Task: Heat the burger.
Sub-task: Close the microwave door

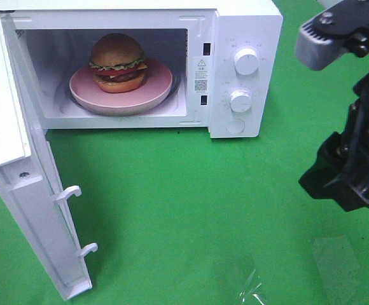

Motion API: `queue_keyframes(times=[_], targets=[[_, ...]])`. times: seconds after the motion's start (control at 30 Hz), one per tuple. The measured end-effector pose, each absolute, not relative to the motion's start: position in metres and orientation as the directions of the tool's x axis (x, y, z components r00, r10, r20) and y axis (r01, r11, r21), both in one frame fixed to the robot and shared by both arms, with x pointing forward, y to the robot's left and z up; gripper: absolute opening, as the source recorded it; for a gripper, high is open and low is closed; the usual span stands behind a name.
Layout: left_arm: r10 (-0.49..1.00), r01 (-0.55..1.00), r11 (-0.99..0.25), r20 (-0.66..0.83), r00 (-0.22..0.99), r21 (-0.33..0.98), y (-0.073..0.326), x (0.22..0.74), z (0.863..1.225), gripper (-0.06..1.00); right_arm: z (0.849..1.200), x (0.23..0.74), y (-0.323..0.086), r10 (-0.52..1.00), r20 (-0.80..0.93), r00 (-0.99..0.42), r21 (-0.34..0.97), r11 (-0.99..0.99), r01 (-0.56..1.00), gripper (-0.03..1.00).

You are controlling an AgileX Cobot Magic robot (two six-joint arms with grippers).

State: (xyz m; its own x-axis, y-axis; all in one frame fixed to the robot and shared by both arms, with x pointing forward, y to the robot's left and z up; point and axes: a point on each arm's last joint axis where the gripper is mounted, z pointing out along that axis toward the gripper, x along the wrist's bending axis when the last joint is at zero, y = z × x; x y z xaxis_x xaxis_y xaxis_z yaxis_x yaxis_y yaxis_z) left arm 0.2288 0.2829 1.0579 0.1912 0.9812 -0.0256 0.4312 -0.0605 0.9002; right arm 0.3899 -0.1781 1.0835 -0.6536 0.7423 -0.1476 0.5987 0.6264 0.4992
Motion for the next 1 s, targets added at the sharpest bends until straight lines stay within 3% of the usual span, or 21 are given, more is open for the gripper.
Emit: queue_keyframes(times=[0.2, 0.43, 0.7, 1.0], targets=[[0.981, 0.431, -0.060, -0.026, 0.191, 0.900, 0.283, 0.229, 1.058, 0.98, 1.098, 0.366, -0.201, 0.760, -0.143, -0.634, 0.527, 0.601, 0.601, 0.71], [0.981, 0.431, -0.060, -0.026, 0.191, 0.900, 0.283, 0.229, 1.058, 0.98, 1.085, 0.346, -0.221, 0.780, -0.132, -0.612, 0.530, 0.577, 0.622, 0.71], [0.981, 0.431, -0.060, -0.026, 0.191, 0.900, 0.283, 0.229, 1.058, 0.98, 1.073, 0.329, -0.266, 0.908, -0.129, -0.400, 0.587, 0.395, 0.707, 0.71], [0.981, 0.431, -0.060, -0.026, 0.191, 0.900, 0.283, 0.229, 1.058, 0.98, 1.074, 0.298, -0.289, 0.974, -0.054, -0.218, 0.750, 0.184, 0.636, 0.71]])
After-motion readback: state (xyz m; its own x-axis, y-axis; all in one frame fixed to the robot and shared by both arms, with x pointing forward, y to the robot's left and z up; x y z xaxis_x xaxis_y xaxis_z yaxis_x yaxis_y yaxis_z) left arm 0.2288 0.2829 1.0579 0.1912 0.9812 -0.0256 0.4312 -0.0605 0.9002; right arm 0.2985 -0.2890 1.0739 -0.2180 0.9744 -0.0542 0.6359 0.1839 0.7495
